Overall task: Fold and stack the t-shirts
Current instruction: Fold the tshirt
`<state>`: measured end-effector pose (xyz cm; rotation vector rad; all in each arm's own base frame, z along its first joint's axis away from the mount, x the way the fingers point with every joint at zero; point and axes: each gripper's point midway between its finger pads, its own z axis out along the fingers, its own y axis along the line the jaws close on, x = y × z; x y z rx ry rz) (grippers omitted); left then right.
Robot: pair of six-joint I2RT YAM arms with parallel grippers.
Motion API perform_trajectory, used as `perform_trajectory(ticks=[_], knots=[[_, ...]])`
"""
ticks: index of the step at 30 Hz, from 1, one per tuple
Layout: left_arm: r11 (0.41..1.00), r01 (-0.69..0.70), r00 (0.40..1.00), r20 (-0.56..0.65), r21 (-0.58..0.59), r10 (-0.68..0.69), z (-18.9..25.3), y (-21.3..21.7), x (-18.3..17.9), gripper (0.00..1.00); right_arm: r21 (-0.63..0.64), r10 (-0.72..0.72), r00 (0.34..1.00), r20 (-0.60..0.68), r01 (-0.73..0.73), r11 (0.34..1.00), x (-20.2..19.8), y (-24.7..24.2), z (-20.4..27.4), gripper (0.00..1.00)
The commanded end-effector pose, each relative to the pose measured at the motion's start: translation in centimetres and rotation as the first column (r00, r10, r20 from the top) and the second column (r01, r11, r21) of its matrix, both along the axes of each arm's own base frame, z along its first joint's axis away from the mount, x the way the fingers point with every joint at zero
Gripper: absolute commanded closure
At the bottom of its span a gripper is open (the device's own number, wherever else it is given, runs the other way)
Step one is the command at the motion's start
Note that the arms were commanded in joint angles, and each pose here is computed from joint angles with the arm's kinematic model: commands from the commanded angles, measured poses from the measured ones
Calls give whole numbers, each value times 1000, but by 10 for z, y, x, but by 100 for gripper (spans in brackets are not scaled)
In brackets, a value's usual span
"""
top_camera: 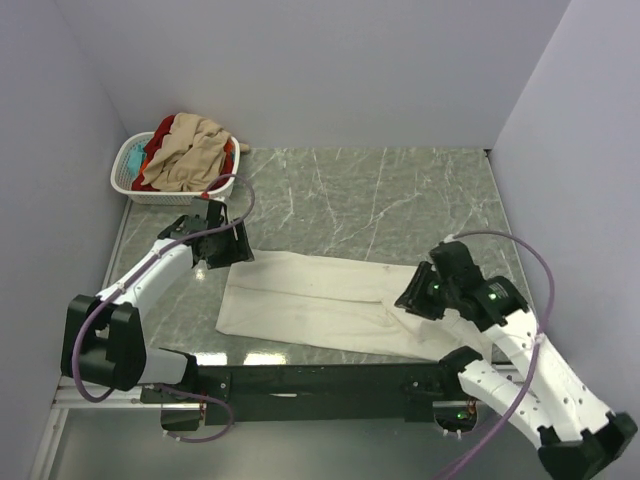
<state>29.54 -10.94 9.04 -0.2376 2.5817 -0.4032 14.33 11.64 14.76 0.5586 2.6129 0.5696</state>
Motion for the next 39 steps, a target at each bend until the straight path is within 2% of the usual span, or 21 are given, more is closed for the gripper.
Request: perform_trajectory(ticks=[1,9,16,22,30,35,39], knots=[[1000,11,1000,18,-22,-10,1,-5,4,30,12,-7,1000,5,7,1000,19,25,-9,60],[999,25,1000,8,-24,-25,-4,-8,6,28,-96,73,980,-185,-92,991,-1,38,-64,60],[999,45,999,6,-29,-45,-6,-11,12,27,-222,12,965,-261,-72,972,-11,16,-91,60],[998,58,998,6,-24,-58,-7,-13,17,27,-279,-39,945,-324,-57,959,-21,6,-115,59],[998,64,998,7,-13,-64,-6,-12,20,26,-371,-143,942,-303,21,928,-12,-9,-121,57],[998,63,998,6,-11,-62,-7,-10,19,26,-470,-206,939,-277,55,881,-6,-31,-117,56],[998,63,998,2,-8,-63,-9,-10,17,26,-500,-250,940,-233,105,860,4,-44,-113,56]])
